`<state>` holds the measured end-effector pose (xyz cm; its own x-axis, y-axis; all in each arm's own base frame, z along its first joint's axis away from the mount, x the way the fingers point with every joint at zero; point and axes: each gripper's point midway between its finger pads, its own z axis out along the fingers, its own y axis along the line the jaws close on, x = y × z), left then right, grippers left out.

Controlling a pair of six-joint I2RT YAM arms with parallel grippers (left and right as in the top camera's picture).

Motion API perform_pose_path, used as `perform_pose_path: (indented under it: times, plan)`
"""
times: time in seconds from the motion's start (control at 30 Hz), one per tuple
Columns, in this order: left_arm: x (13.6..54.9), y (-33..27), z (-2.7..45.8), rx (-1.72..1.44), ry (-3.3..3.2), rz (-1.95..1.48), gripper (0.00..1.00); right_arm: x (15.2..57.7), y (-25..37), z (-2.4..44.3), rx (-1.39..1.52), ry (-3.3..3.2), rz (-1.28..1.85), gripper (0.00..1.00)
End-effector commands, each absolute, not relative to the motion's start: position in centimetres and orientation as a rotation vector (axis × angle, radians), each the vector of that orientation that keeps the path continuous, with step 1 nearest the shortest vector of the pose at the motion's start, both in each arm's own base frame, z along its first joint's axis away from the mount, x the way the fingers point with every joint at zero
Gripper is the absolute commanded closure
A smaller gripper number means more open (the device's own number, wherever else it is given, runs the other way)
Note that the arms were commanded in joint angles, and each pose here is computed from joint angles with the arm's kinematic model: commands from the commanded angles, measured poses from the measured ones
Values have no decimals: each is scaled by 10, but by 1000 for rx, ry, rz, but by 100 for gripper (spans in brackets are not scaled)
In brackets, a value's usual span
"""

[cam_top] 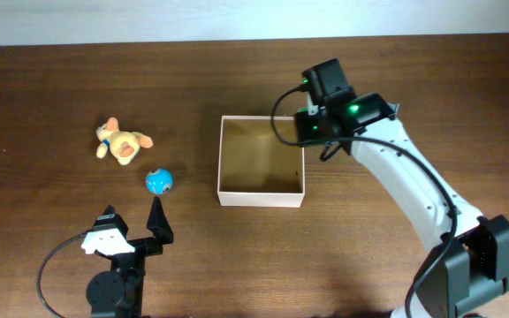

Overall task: Pack container
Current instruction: 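Lift the cube and carry it with the right gripper into the box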

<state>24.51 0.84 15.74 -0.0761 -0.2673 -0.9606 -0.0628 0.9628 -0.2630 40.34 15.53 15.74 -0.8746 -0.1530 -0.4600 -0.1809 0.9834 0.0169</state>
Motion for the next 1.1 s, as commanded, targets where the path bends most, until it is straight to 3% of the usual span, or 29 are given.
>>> perform_pose_path:
  times: [0.0, 0.37, 1.07]
  plan:
    - [245, 7, 157, -234, 1642, -168, 1, 398, 181, 180, -250, 2595, 133, 45]
    - [245, 7, 157, -234, 1642, -168, 1, 404, 203, 186, -48, 2512, 99, 46]
    - [245, 7, 157, -234, 1642, -168, 1, 417, 203, 113, 22, 2624, -21, 46]
